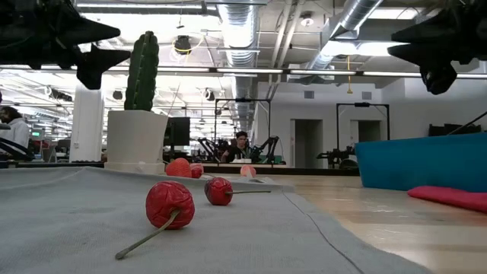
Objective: Pick and placing Produce into tupperware
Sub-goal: Put the red strawberry into the blue bin
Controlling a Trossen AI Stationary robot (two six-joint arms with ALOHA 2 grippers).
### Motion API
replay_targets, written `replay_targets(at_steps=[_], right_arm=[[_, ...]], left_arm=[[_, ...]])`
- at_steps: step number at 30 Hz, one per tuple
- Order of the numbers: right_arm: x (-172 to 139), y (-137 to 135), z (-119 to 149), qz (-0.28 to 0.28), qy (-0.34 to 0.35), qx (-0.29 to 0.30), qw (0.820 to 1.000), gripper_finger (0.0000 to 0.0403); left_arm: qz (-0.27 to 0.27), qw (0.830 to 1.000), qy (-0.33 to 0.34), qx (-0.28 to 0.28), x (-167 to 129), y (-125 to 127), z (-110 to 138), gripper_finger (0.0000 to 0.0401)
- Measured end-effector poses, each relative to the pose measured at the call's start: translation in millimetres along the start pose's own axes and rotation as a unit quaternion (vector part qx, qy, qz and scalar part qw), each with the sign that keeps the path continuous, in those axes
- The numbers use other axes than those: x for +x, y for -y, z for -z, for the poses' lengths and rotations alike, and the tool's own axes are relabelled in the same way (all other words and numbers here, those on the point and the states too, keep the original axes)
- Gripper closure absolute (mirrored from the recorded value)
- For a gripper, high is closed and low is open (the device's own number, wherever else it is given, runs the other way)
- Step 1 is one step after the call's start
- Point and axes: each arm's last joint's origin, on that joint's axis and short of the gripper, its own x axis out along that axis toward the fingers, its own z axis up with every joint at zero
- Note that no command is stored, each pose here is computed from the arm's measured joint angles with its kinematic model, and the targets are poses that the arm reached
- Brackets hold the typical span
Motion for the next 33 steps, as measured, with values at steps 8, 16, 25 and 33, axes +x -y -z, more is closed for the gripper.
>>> replay_targets(at_steps=[8, 16, 25, 33], right_arm=[[7.2, -2.6, -4.8, -0.005, 0.024, -0.035, 0.999, 0.0269], [9.2, -4.3, -7.2, -0.028, 0.03, -0.025, 0.999, 0.027], [9.5, -3.5, -3.2, -0.031, 0.012, 0.004, 0.999, 0.0269], [12.0, -6.2, 2.7, -0.052, -0.016, 0.038, 0.998, 0.0269]], left_arm=[[0.0, 1.0, -0.013, -0.028, 1.1, -1.0, 6.3, 0.0165], [-0.007, 0.994, 0.052, -0.099, 0.7, 1.3, -10.8, 0.0165], [-0.082, 0.992, -0.055, -0.078, 14.5, 2.7, -13.9, 0.0165], [-0.105, 0.982, -0.149, -0.056, 48.0, 11.8, -20.0, 0.0165]])
